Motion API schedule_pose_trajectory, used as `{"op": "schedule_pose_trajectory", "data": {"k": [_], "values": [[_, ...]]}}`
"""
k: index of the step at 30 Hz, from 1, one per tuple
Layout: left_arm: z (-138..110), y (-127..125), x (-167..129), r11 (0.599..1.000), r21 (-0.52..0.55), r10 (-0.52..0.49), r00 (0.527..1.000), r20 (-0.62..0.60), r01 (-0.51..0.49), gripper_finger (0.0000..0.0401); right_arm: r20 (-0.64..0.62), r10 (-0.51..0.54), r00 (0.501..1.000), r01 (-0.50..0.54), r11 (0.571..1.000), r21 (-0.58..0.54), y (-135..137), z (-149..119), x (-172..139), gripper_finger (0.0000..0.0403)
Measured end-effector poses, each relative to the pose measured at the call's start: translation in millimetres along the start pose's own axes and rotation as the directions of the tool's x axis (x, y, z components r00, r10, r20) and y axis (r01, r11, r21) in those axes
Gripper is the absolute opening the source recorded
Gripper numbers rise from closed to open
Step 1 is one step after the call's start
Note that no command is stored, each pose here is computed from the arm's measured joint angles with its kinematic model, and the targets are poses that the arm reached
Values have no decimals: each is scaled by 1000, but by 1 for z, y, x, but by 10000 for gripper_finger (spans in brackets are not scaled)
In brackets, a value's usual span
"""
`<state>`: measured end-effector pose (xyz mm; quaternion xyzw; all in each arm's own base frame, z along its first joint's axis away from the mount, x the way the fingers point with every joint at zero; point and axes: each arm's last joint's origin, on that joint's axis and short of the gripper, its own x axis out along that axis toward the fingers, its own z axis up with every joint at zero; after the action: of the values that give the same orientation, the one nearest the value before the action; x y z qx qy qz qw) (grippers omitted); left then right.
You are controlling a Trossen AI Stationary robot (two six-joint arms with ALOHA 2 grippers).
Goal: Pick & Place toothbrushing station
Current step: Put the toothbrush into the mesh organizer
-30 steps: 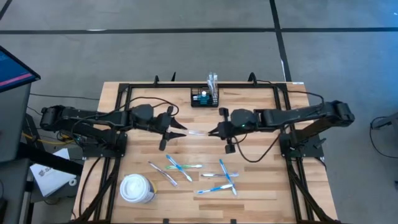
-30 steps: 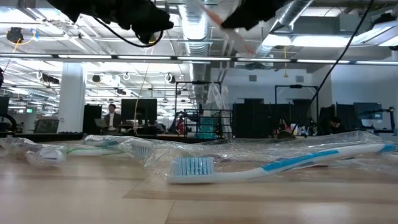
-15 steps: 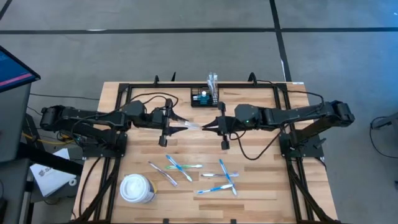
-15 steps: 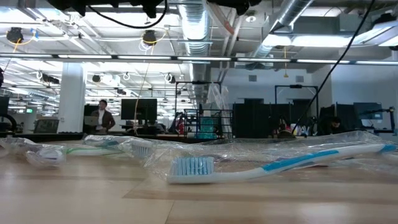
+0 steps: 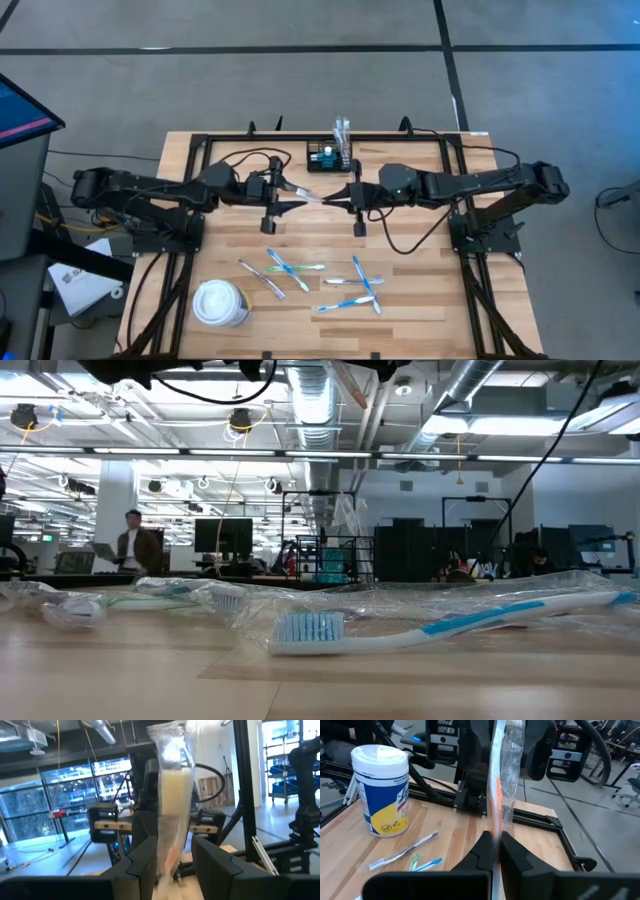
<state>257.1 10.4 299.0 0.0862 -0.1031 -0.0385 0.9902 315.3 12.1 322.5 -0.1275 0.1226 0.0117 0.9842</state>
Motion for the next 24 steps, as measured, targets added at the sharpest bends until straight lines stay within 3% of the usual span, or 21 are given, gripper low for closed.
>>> {"op": "schedule_pose_trajectory", "data": {"k": [15,22,24], "values": [[-8,1,13,1000,14,15,995,100,-16,110,-3,-5,1000,5,1000,2,-2,-1,0,1],[-10,0,14,1000,13,10,995,95,-11,21,-11,-6,1000,6,1000,3,-2,-1,0,6],[-10,0,13,1000,12,10,995,95,-11,11,-15,-6,1000,6,1000,3,-2,-2,0,9]]}}
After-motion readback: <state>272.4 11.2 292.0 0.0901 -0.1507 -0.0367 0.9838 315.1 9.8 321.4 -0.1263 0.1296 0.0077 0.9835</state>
